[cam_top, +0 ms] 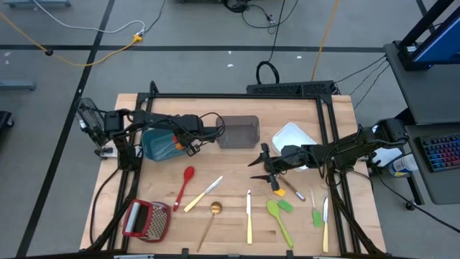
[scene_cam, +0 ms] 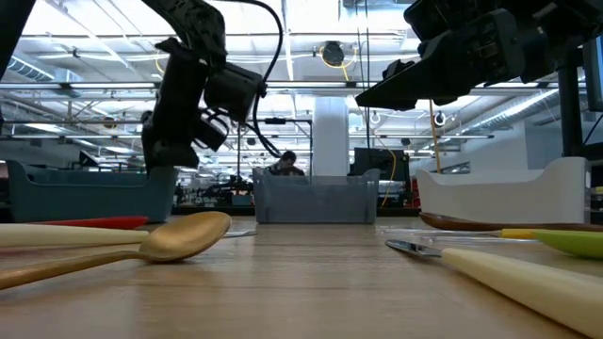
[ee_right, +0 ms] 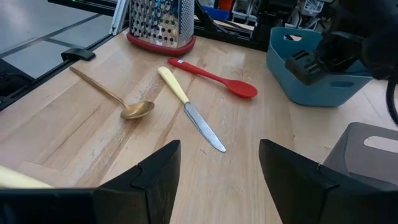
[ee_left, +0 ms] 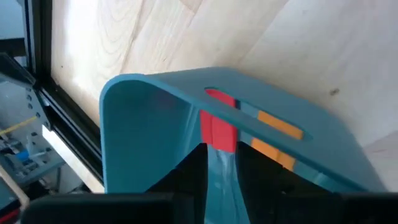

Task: Pick & Place Kitchen Items
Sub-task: Put the yellow spatula into the blue bin

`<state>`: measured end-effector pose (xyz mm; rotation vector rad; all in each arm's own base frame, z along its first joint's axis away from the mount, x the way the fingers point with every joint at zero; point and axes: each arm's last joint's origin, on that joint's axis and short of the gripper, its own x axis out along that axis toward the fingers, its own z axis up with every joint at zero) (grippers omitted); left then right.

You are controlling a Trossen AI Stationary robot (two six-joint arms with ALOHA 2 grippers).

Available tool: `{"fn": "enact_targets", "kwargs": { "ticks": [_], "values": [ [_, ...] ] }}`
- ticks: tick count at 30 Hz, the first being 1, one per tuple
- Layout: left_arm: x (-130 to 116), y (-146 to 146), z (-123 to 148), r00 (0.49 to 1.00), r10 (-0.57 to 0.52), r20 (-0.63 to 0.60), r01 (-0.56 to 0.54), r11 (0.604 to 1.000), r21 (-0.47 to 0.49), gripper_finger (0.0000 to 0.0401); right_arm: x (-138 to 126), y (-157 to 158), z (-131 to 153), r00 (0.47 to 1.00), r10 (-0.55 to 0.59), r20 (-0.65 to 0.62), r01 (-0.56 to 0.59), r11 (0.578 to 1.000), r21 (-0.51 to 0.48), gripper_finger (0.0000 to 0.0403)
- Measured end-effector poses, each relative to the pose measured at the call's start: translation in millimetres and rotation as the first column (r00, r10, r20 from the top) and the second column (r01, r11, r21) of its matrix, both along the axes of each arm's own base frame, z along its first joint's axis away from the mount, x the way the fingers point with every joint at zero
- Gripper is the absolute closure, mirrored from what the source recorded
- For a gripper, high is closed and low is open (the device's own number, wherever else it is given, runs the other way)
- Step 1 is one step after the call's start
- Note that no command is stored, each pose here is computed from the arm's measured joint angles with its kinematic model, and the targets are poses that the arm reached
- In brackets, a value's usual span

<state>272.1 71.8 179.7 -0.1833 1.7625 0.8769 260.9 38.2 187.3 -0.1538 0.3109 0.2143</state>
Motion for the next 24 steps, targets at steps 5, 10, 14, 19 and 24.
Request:
{"fn": "enact_targets", "kwargs": {
  "ticks": [5, 10, 14, 19, 24],
  "values": [
    [1, -13, 30, 0.995, 0.001, 0.099, -0.005, 0.999, 0.034, 0.0313, -3, 3, 3, 1.0, -0.002, -0.01, 0.003, 0.999, 0.047, 0.0191],
    [-3, -34, 68, 0.948, -0.056, 0.314, 0.021, 0.993, 0.115, 0.0313, -8, 6, 6, 0.997, -0.027, -0.068, 0.038, 0.986, 0.16, 0.0191],
    [-3, -54, 93, 0.853, -0.158, 0.497, 0.076, 0.98, 0.182, 0.0313, -16, 10, -5, 0.974, -0.036, -0.222, 0.083, 0.975, 0.207, 0.0191],
    [5, -78, 109, 0.713, -0.312, 0.627, 0.168, 0.945, 0.279, 0.0313, -31, 19, -23, 0.887, -0.041, -0.46, 0.156, 0.964, 0.214, 0.0191],
    [17, -95, 115, 0.602, -0.433, 0.671, 0.281, 0.901, 0.33, 0.0313, -47, 31, -35, 0.776, -0.043, -0.63, 0.235, 0.945, 0.226, 0.0191]
  ]
}}
